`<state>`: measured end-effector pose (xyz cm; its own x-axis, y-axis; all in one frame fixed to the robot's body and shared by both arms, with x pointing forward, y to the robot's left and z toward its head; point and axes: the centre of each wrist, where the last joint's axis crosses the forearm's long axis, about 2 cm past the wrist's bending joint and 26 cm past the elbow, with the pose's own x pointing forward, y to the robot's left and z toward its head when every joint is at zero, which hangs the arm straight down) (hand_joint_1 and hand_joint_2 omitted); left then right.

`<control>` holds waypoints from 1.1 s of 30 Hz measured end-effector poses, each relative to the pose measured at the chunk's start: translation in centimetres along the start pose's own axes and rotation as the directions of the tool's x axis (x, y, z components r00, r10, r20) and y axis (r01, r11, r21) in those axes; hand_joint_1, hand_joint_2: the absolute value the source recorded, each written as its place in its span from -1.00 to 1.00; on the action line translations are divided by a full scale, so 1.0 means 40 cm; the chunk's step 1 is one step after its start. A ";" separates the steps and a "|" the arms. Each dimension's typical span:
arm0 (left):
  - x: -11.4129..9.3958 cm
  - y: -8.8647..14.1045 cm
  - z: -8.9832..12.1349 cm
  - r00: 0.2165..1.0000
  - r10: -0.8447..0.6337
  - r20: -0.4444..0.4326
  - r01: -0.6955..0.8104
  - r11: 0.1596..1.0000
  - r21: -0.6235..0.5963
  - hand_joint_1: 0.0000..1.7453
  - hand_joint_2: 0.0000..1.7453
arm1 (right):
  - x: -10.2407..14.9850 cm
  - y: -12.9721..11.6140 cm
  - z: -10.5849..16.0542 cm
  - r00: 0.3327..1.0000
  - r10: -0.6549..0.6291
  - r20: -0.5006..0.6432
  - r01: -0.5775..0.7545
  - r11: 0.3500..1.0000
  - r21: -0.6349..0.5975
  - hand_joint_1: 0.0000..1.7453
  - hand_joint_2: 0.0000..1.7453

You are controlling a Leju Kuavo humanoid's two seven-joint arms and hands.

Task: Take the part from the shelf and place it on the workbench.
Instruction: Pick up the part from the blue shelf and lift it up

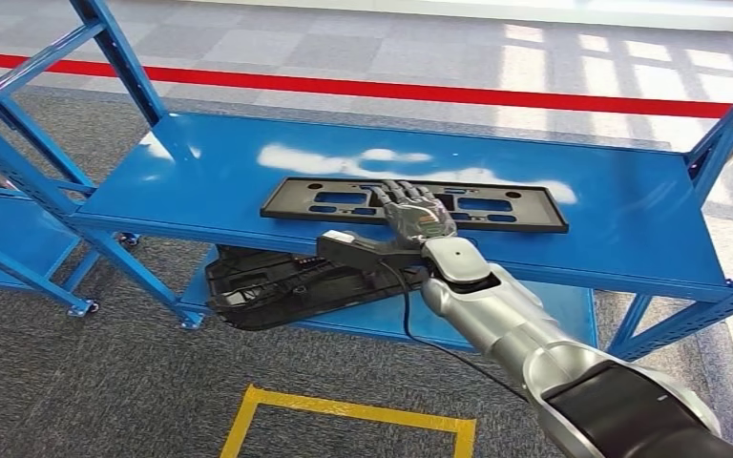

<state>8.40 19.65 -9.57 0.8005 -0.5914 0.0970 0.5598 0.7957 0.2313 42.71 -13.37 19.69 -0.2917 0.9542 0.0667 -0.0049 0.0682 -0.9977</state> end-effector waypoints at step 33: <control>-0.003 0.001 -0.001 0.999 0.033 -0.008 -0.033 0.999 -0.005 -1.00 -1.00 | 0.042 0.046 0.006 0.999 -0.006 0.042 0.002 0.996 0.091 -1.00 1.00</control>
<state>8.33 19.74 -9.60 0.8205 -0.5635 0.0966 0.5339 0.8157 0.2227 41.99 -11.73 17.94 -0.3314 0.9407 0.0722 -0.0929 0.0436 -0.9947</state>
